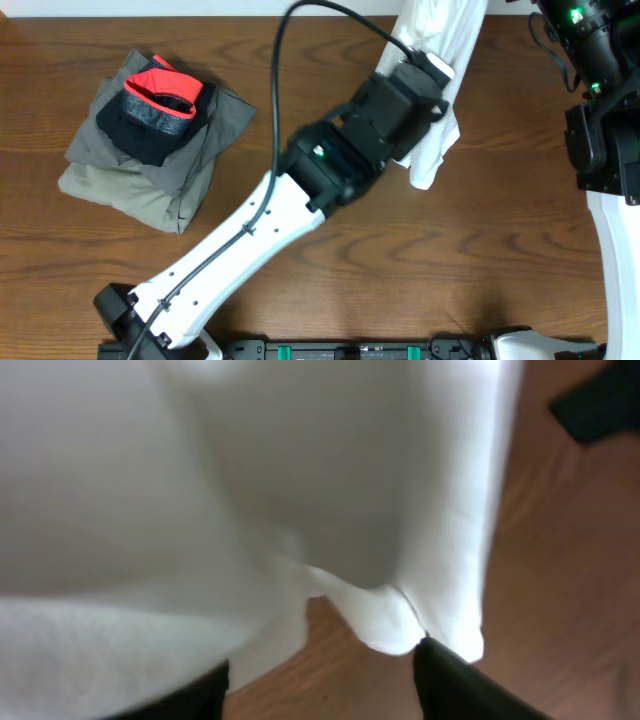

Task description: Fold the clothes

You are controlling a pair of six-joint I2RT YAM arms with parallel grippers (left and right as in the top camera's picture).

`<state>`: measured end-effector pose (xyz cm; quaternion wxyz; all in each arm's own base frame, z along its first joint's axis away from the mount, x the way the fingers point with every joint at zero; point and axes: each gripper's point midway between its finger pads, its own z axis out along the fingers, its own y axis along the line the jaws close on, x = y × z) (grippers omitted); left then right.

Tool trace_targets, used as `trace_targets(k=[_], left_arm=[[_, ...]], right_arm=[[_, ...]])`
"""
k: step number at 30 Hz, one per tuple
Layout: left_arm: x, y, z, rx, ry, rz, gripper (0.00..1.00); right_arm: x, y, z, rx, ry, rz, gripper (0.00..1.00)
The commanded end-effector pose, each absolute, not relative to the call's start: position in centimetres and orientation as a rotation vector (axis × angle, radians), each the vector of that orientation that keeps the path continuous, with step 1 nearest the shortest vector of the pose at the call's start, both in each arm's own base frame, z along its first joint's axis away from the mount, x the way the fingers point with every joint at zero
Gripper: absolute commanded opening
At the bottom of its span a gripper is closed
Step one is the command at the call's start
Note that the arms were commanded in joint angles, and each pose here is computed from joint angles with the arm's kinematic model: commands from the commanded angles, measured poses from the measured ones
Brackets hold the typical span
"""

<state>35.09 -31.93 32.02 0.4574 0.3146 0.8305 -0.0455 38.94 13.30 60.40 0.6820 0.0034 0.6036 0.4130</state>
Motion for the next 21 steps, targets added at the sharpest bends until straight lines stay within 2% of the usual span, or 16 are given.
trace_targets(k=[1, 4, 5, 6, 12, 21], left_arm=[[35.9, -31.0, 32.9, 0.763, 2.041, -0.192, 0.36], [36.4, -30.6, 32.8, 0.766, 2.053, -0.254, 0.19], [36.6, -30.3, 32.7, 0.761, 2.059, -0.250, 0.10], [36.8, -29.9, 32.7, 0.755, 2.064, -0.243, 0.06], [35.5, -28.1, 33.8, 0.761, 2.071, -0.226, 0.06], [31.5, -21.9, 41.6, 0.680, 1.914, -0.138, 0.06]], right_arm=[[37.0, 14.1, 61.9, -0.062, 1.317, 0.948, 0.01], [36.7, 14.0, 62.1, -0.066, 1.312, 0.949, 0.02], [36.5, 14.0, 62.2, -0.066, 1.310, 0.948, 0.02], [36.5, 13.9, 62.2, -0.065, 1.310, 0.946, 0.01], [37.7, 12.4, 60.1, -0.028, 1.391, 0.840, 0.02], [39.6, 8.7, 51.9, -0.051, 1.694, 0.480, 0.02]])
